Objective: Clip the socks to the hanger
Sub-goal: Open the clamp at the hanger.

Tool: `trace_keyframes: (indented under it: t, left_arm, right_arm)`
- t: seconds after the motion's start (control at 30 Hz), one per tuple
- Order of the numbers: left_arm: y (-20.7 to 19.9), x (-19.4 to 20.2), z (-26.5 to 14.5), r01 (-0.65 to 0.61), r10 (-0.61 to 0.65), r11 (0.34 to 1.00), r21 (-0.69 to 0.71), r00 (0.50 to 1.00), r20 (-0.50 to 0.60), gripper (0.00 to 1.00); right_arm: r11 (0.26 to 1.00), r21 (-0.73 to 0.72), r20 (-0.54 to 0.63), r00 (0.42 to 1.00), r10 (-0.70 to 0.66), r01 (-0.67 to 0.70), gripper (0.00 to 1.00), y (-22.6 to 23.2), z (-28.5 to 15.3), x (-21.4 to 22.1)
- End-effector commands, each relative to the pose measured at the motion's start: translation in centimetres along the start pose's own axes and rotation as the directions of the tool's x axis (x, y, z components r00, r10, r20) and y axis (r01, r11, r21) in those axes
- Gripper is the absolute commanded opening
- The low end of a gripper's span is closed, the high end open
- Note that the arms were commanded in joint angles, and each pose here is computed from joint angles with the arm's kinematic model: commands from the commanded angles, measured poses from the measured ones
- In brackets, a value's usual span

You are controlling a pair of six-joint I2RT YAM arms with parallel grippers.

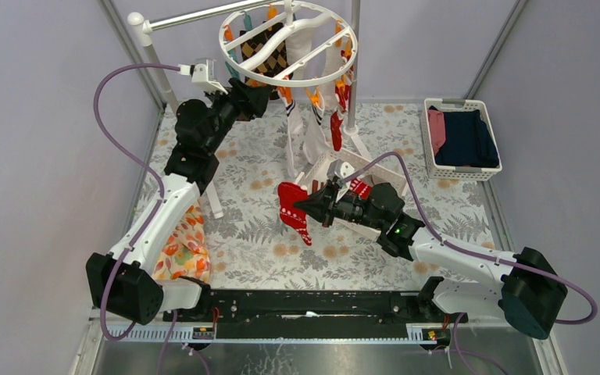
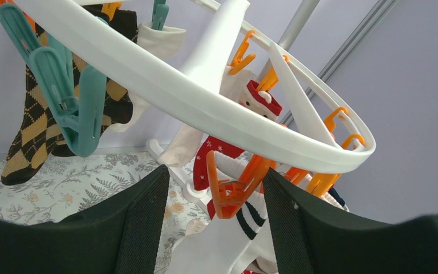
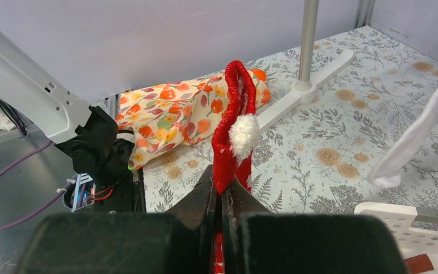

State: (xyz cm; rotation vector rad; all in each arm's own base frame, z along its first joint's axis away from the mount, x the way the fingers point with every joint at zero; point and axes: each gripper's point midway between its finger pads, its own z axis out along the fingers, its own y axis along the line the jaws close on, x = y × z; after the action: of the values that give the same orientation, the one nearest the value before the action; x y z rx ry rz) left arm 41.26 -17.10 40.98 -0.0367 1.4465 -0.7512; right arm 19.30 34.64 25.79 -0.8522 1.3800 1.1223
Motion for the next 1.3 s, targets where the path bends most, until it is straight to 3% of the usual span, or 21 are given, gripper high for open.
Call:
trace_keyframes:
  t: [0.0,0.4,0.8,1.27]
  left_arm:
    - [-0.9,-2.1,0.5,-0.024,0.023,1.000,0.017,0.998,0.058,0.65]
    - [-1.6,-2.9,0.4,-0.037,0.033,0.998,0.045,0.996,0.088,0.65]
    - [-1.7,-3.1,0.3,-0.042,0.038,0.998,0.044,0.995,0.093,0.35]
    - [-2.3,-3.9,-0.4,-0.012,0.007,0.999,0.050,0.995,0.099,0.24]
  right_arm:
    - [0.999,-0.014,0.094,0.995,-0.030,0.032,0.00,0.3,0.2,-3.5]
    - [0.999,-0.019,0.094,0.995,-0.026,0.028,0.00,0.3,0.3,-3.6]
    - [1.000,-0.004,0.094,0.995,-0.022,0.023,0.00,-0.1,0.4,-3.5]
    - [0.995,0.057,0.142,0.985,-0.094,0.087,0.00,-2.5,4.5,-7.1]
